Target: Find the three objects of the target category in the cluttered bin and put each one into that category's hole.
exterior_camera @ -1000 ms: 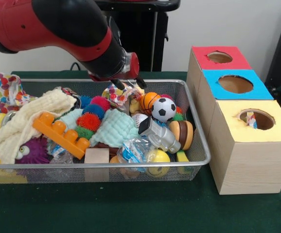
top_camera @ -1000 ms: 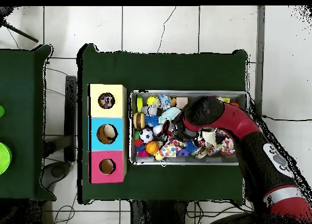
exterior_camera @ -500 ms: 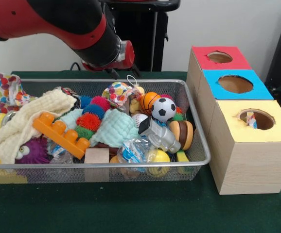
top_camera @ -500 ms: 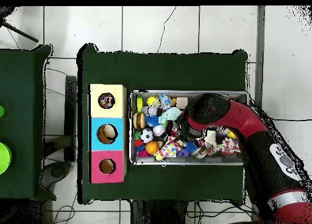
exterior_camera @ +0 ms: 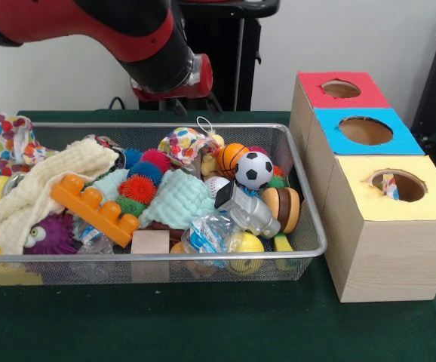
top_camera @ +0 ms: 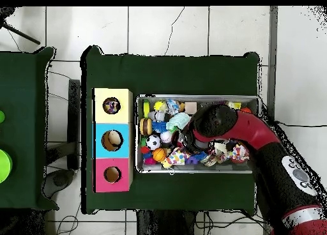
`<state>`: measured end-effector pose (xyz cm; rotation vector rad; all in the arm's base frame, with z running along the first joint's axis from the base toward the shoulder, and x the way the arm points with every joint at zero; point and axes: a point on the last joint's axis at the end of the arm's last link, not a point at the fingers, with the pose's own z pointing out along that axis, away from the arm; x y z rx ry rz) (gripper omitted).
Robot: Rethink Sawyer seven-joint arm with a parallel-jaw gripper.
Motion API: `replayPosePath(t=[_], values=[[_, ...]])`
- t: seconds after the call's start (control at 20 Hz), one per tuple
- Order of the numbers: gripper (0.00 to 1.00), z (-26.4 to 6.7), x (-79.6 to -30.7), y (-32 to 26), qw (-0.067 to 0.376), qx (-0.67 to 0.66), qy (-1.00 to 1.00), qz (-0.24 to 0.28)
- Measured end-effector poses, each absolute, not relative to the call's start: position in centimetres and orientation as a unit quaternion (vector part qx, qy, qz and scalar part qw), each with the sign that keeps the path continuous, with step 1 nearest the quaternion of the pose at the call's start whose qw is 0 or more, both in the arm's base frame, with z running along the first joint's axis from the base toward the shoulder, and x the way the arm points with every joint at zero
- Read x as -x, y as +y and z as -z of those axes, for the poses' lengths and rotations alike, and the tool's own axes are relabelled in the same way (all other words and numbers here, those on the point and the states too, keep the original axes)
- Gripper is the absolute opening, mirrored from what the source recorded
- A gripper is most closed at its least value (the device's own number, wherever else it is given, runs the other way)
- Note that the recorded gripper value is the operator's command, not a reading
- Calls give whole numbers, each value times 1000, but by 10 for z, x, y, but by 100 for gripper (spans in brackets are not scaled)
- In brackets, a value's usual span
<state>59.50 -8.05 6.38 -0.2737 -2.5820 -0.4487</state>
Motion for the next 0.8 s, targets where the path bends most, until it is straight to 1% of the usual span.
replayPosePath(t=[0.25, 0.5, 0.8], values=[[100, -49, -582, -71, 225, 88, -958, 153], [100, -33, -570, -61, 208, 75, -965, 141], [100, -20, -563, -49, 204, 56, -969, 125]])
